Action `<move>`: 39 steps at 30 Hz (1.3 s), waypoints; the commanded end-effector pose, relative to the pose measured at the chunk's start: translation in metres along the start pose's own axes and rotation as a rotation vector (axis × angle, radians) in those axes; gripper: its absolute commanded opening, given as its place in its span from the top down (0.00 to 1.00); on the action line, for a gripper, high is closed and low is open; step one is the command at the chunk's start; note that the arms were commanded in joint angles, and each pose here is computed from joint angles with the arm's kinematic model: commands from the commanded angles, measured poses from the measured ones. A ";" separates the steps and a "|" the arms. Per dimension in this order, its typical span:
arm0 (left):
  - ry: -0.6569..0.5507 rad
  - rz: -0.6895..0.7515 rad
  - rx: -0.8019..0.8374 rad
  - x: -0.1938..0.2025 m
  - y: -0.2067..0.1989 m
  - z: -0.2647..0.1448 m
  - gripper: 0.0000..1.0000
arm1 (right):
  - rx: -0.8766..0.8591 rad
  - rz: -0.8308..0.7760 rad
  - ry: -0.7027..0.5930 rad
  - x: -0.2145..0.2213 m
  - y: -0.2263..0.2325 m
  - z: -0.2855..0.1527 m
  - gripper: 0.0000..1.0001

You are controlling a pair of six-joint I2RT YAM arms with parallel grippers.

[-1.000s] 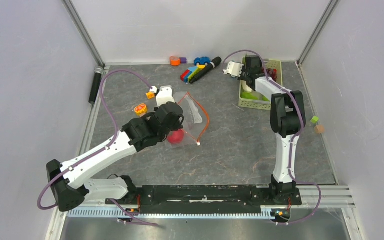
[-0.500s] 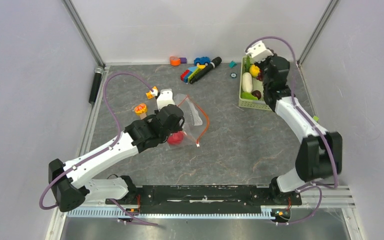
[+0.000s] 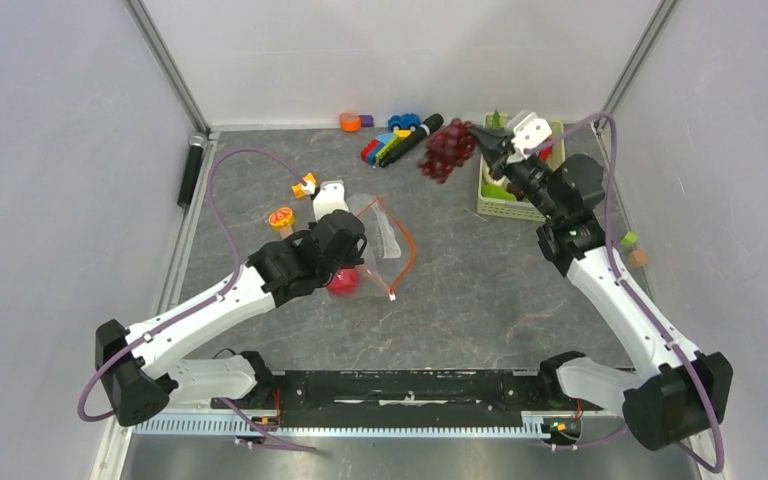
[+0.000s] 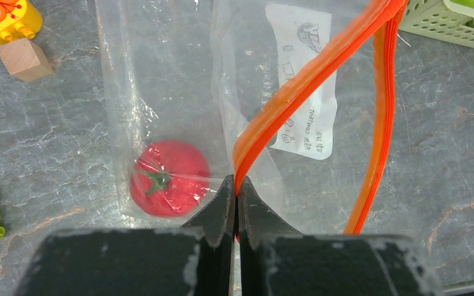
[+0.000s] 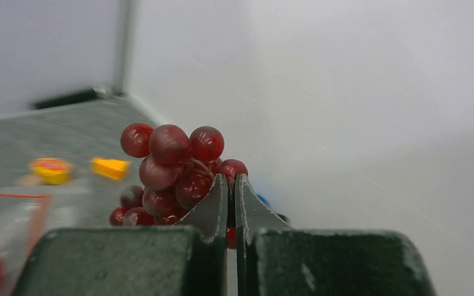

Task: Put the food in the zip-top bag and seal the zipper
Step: Place the fake fruit in the zipper food storage bag.

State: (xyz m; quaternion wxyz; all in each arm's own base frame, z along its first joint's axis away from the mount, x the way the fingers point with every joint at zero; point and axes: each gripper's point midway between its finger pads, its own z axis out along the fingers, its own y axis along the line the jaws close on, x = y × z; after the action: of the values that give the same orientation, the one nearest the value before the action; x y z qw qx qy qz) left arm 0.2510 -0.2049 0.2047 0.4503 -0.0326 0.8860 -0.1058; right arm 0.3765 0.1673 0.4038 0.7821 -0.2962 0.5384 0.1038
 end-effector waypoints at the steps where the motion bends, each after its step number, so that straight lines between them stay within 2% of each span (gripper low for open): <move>1: 0.015 0.002 0.043 0.001 -0.009 0.003 0.97 | -0.364 0.119 -0.248 -0.072 0.078 -0.025 1.00; 9: 0.059 0.021 0.070 0.013 -0.015 0.008 0.98 | -0.663 0.229 -0.336 -0.095 0.153 -0.063 1.00; 21: 0.094 0.020 0.135 0.022 -0.023 0.005 0.98 | -0.805 0.276 -0.497 -0.095 0.206 -0.110 1.00; 33: 0.108 0.013 0.270 0.024 -0.039 -0.010 0.98 | -0.729 0.308 -0.419 -0.064 0.214 -0.089 1.00; 39: 0.106 -0.001 0.326 0.023 -0.045 -0.018 0.98 | -0.654 0.346 -0.326 -0.029 0.217 -0.080 1.00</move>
State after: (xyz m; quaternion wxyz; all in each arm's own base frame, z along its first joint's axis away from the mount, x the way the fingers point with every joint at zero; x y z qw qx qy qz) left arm 0.2228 -0.2412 0.1895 0.3862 0.0282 0.8974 -0.2116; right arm 0.1836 0.3025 0.3343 0.6629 -0.4431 0.3796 0.4691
